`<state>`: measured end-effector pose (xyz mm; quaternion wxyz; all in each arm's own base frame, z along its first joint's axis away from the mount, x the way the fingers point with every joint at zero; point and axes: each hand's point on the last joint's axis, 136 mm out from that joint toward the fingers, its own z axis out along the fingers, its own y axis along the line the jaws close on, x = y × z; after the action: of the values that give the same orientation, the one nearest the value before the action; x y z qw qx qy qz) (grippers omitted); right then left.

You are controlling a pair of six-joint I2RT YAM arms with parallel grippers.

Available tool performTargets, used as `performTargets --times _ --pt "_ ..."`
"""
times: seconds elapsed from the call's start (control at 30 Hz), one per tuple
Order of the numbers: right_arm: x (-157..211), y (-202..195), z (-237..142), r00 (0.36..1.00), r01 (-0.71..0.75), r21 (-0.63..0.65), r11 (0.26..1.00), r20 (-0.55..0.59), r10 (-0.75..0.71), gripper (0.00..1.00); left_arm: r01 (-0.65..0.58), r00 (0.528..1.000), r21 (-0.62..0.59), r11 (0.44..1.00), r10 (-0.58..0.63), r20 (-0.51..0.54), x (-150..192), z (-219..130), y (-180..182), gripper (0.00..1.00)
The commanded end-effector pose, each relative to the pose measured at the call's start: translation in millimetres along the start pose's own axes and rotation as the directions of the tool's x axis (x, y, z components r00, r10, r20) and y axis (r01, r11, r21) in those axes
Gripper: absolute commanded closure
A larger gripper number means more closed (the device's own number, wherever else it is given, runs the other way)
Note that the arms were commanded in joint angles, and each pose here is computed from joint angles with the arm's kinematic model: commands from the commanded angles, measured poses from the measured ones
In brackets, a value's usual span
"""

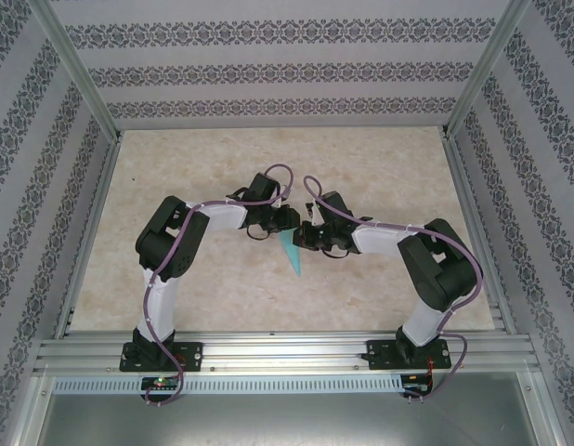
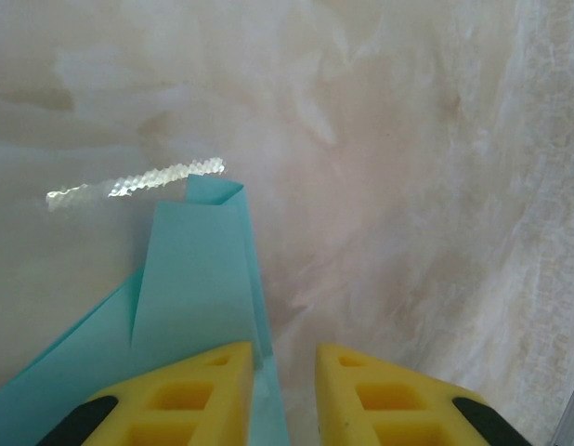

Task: Fold a paper plane with a square sheet of paper (fold left side to right side)
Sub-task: Fold the wing for the fifth time at the center of the table.

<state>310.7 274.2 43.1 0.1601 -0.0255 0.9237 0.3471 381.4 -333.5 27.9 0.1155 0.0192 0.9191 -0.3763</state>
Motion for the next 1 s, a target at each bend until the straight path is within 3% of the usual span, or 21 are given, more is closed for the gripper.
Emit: performTargets --times 0.0,0.33,0.97 --pt "-25.3 -3.5 6.2 0.995 0.018 0.023 1.0 0.096 -0.021 0.92 0.021 0.999 -0.048 0.999 -0.022 -0.024 11.9 7.6 21.7 0.74" --pt "-9.6 -17.0 28.8 0.999 0.015 0.041 0.999 0.04 -0.017 0.92 0.022 1.0 -0.048 0.999 -0.023 -0.021 12.7 6.0 21.2 0.74" --pt "70.7 -22.9 13.0 0.993 0.001 0.067 0.998 -0.12 0.007 0.91 0.032 0.999 -0.064 0.997 -0.033 -0.018 12.5 8.0 25.9 0.74"
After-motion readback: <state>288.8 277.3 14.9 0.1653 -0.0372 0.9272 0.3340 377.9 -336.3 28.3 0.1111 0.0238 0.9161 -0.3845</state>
